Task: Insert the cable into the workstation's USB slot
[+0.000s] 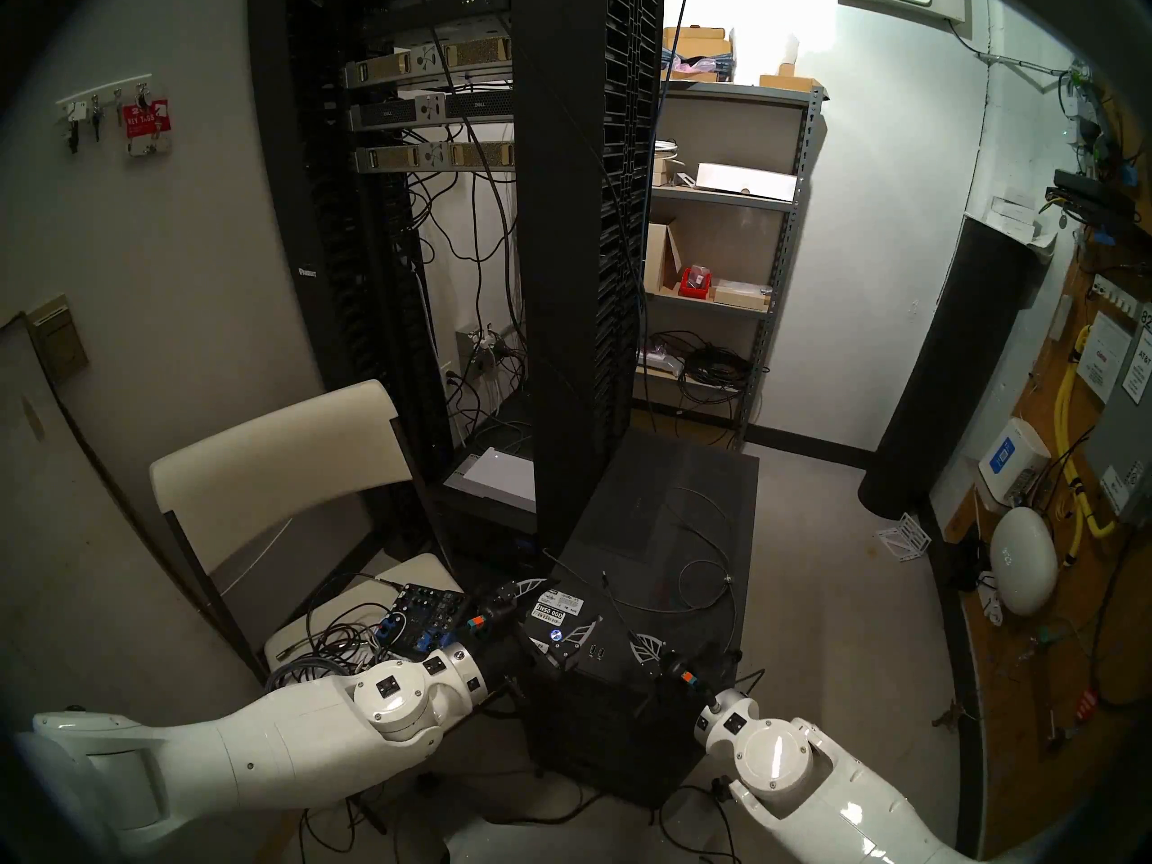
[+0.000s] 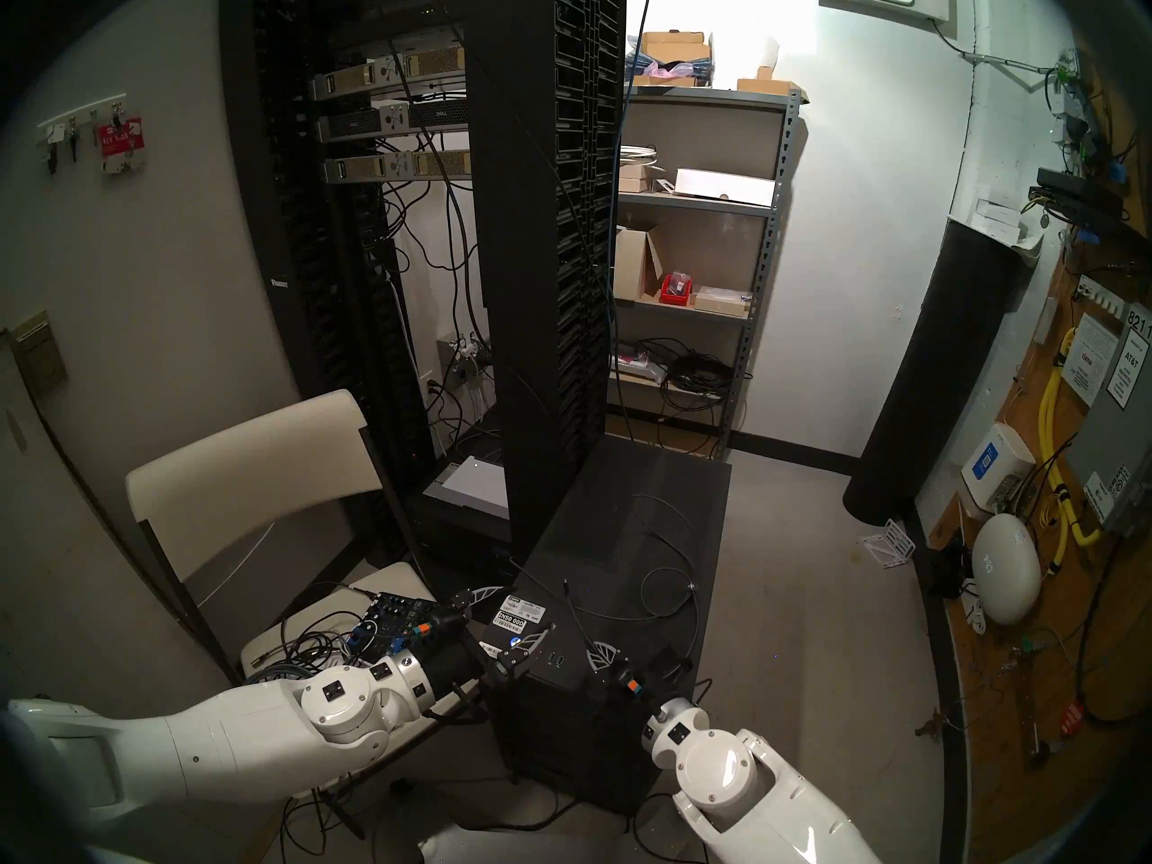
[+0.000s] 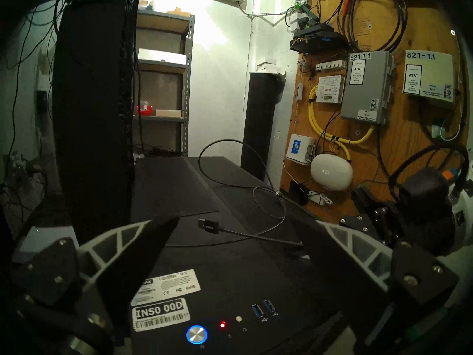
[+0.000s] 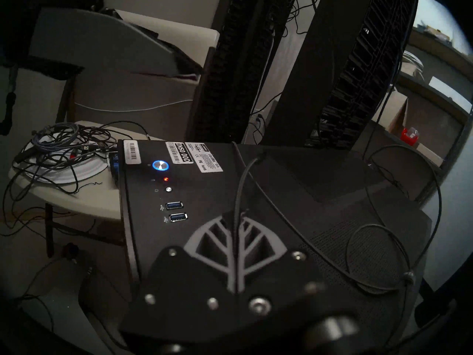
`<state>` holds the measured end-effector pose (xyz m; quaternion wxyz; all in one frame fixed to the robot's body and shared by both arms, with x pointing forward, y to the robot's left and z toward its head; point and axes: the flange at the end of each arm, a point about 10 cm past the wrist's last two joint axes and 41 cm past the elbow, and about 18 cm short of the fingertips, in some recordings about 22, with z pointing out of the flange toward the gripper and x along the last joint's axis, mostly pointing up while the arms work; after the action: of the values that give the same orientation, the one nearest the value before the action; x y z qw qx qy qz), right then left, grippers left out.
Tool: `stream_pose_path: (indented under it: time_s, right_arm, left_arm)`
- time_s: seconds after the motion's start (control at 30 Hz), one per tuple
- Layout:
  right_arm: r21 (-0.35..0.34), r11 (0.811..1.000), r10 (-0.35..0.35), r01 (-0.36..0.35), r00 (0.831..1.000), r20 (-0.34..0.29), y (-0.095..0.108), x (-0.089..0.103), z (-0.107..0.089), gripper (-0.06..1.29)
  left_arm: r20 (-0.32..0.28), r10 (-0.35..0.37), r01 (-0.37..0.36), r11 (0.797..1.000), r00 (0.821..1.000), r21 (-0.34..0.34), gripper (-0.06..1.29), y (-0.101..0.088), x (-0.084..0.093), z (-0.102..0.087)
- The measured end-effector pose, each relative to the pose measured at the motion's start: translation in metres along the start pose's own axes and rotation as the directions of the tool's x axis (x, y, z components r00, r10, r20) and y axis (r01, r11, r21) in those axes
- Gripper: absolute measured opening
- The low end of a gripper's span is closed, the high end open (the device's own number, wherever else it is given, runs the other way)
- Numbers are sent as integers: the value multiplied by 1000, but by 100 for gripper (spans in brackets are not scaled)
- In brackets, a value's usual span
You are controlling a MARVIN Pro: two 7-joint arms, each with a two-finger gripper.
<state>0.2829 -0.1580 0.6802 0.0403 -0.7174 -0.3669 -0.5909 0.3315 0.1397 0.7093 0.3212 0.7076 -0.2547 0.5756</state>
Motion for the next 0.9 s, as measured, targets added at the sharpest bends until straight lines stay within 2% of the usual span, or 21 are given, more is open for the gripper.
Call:
stream_pose_path:
  time_s: [0.23,0.43,0.7,0.9]
  right_arm:
    - [-50,998,-45,43,998,-50,-7,0,-15,-3]
    - [-62,995,-84,79,993,-83,-12,0,-23,-3]
    - [-46,994,-103,99,989,-110,-22,3,-26,-3]
    - [-42,993,-113,108,986,-126,-25,8,-25,-3]
  left_arm:
    - [101,-130,134,991,986,-27,123,9,-5,5]
    - [151,-228,235,971,962,-33,123,17,-6,8]
    - [169,-339,345,939,926,-6,123,21,-5,14]
    - [166,-380,380,924,910,33,123,20,-5,19]
